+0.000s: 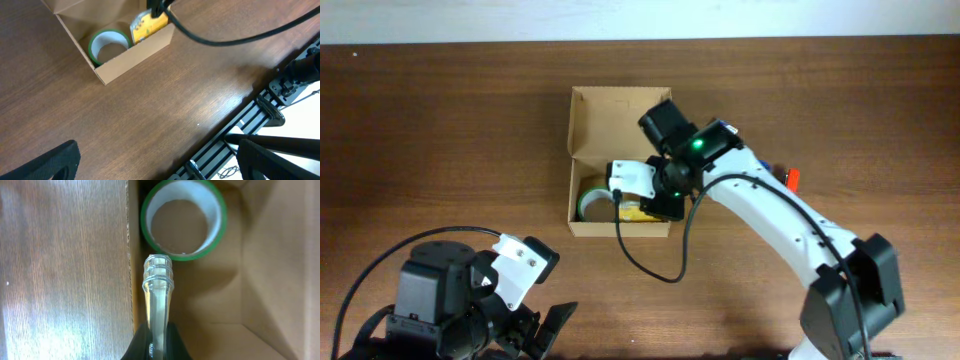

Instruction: Pack container

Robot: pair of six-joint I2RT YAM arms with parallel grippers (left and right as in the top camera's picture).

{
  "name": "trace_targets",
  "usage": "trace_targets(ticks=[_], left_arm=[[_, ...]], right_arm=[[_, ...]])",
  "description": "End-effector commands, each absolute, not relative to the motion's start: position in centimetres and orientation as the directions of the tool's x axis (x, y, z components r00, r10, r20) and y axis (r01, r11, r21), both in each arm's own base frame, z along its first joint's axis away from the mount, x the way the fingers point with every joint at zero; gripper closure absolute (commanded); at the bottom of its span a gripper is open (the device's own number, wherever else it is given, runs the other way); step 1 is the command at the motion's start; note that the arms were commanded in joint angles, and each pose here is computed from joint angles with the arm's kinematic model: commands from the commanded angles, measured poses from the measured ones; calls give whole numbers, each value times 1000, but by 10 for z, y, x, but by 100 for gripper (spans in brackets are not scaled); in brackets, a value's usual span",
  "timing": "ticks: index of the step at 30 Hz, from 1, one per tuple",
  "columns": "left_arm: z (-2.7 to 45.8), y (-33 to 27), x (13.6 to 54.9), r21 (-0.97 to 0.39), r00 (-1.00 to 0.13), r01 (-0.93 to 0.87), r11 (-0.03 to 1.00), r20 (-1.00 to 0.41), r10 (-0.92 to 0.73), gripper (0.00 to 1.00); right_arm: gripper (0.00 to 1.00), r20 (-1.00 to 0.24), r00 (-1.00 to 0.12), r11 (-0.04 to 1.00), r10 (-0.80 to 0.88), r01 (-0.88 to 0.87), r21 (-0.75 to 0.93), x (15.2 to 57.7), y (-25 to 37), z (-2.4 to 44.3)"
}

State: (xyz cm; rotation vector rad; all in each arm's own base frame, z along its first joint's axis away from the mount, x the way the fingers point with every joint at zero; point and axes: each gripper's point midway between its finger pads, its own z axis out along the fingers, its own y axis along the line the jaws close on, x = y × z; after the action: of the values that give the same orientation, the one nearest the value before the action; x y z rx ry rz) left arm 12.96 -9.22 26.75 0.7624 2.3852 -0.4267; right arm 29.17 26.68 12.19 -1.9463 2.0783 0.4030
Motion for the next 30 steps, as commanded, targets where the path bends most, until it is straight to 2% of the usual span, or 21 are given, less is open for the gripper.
trace_targets(ticks=[1, 12, 23, 24, 27, 30], left_arm=[[272, -95, 128, -133, -657, 612, 780, -634, 408, 1], [272, -95, 128, -133, -657, 612, 780, -634, 408, 0], [272, -95, 128, -132, -657, 612, 780, -634, 408, 1], [272, -95, 128, -133, -657, 612, 780, -634, 408, 0], [272, -95, 128, -132, -657, 612, 780, -634, 408, 1], [272, -95, 128, -133, -657, 612, 780, -634, 408, 0]], right_arm=[[96, -343, -49, 51, -938, -999, 4, 294, 268, 116], [96, -270, -64, 61, -961, -998, 20, 299, 261, 91], [96, -252, -70, 62, -965, -997, 41, 299, 261, 79], [92, -250, -74, 67, -965, -997, 37, 300, 261, 78], [70, -233, -102, 106, -967, -994, -8, 311, 258, 77], [59, -222, -100, 110, -970, -993, -32, 315, 257, 77]])
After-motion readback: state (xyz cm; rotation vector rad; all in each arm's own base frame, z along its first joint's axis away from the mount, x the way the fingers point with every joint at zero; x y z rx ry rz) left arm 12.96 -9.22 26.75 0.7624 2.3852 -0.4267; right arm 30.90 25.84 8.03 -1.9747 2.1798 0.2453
